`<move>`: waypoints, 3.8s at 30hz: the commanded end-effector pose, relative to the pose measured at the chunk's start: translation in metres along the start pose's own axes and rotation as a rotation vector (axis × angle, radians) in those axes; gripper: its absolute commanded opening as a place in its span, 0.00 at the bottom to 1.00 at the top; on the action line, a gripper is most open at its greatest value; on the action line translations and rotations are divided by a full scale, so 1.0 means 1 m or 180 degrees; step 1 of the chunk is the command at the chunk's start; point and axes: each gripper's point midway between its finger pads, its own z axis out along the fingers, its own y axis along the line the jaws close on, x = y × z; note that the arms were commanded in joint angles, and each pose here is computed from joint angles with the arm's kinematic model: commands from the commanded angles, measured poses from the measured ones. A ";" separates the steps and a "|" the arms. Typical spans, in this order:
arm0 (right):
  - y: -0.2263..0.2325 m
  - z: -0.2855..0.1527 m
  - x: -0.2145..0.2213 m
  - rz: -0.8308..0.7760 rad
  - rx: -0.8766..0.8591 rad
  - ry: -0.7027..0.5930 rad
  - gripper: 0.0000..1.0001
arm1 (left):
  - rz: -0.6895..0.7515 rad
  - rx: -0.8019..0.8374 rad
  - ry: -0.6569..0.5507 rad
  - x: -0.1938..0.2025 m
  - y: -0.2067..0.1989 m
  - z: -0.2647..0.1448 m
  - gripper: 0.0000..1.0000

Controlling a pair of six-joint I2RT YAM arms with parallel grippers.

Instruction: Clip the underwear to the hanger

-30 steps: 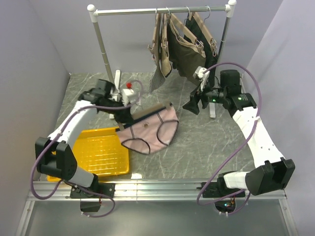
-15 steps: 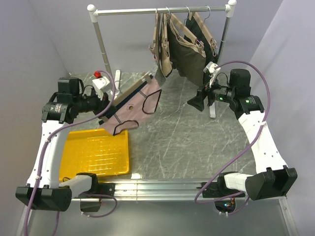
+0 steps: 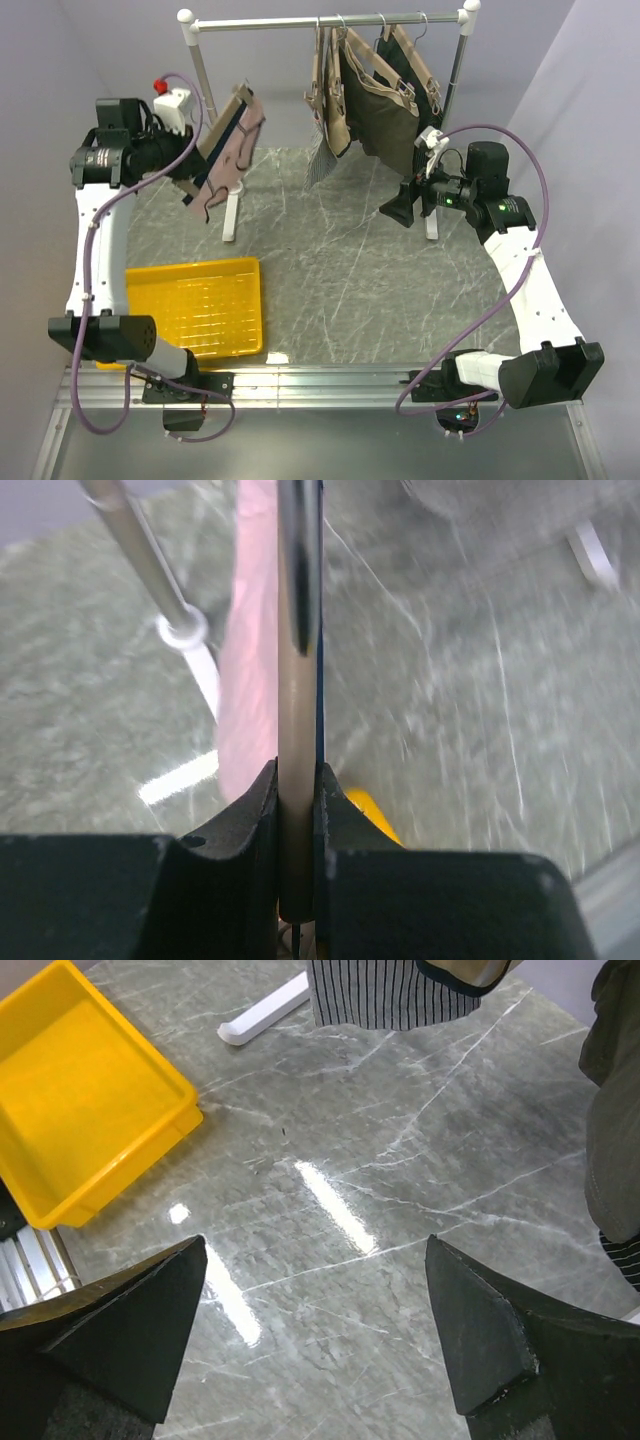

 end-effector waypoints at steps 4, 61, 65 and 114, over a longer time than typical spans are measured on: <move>0.009 -0.007 -0.018 -0.0037 -0.0034 -0.0237 0.99 | -0.0373 -0.0521 -0.0593 -0.084 0.003 0.023 0.00; 0.012 0.007 -0.003 0.0263 -0.0280 -0.0143 1.00 | -0.0421 -0.0153 -0.1558 -0.182 0.026 0.139 0.22; 0.015 0.005 -0.002 0.0259 -0.0286 -0.0137 1.00 | -0.0381 -0.0104 -0.1594 -0.186 0.019 0.128 0.38; -0.008 -0.026 0.125 0.0895 0.1021 0.0537 1.00 | -0.0668 -0.0495 0.0008 0.089 0.020 0.011 0.99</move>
